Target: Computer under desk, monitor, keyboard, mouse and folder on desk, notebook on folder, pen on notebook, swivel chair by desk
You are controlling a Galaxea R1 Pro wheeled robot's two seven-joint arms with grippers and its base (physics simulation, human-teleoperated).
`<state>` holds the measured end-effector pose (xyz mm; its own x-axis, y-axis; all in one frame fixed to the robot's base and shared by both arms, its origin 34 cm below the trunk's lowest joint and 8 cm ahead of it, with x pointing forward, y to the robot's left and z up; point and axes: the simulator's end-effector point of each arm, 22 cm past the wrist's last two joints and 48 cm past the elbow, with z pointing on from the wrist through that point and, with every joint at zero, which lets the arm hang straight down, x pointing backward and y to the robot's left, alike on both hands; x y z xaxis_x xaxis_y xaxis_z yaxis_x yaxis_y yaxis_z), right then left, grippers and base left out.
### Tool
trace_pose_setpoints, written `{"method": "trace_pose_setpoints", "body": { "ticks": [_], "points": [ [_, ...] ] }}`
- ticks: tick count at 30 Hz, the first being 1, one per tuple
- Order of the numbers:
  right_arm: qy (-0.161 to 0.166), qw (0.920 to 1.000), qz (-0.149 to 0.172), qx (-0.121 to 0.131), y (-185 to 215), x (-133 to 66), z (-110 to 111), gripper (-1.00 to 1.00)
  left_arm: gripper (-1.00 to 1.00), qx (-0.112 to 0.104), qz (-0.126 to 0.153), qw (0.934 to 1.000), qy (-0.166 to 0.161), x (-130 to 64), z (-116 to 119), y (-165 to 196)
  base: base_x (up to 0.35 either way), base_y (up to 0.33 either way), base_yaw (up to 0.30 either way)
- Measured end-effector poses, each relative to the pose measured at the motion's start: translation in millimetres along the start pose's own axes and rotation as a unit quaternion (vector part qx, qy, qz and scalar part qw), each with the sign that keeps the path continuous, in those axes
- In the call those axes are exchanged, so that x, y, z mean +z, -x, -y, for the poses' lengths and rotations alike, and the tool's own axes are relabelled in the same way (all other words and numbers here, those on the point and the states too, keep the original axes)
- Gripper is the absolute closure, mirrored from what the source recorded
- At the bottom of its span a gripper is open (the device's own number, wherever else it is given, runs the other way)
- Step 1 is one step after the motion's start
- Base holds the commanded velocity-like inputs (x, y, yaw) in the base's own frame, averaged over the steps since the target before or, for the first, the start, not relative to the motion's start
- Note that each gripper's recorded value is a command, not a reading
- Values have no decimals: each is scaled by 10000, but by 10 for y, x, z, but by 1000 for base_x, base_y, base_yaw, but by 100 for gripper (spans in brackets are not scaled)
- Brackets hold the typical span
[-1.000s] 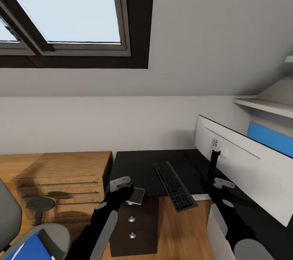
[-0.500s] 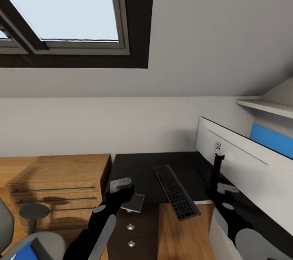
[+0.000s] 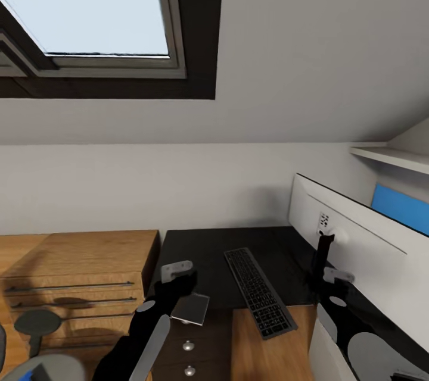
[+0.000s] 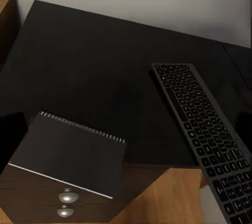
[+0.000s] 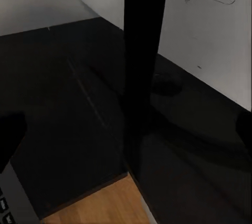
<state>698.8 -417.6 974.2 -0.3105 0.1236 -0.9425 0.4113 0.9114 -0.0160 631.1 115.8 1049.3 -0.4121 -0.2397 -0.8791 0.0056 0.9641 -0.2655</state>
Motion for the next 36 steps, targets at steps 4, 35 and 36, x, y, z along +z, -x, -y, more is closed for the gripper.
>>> {"method": "trace_pose_setpoints", "body": {
  "ticks": [4,35,36],
  "points": [
    [-25,10000,17,-8,15,6,42,-100,-100,12,-2,10000,-10,-4,11,-4,189,-154,0],
    [-66,9993,376,-28,200,24,144,-100,-100,11,-10,10000,-17,-5,17,-10,120,-14,0],
    [-66,9993,376,-28,201,23,144,-100,-100,11,-8,10000,-17,-6,17,-9,252,0,0]
  ]
}}
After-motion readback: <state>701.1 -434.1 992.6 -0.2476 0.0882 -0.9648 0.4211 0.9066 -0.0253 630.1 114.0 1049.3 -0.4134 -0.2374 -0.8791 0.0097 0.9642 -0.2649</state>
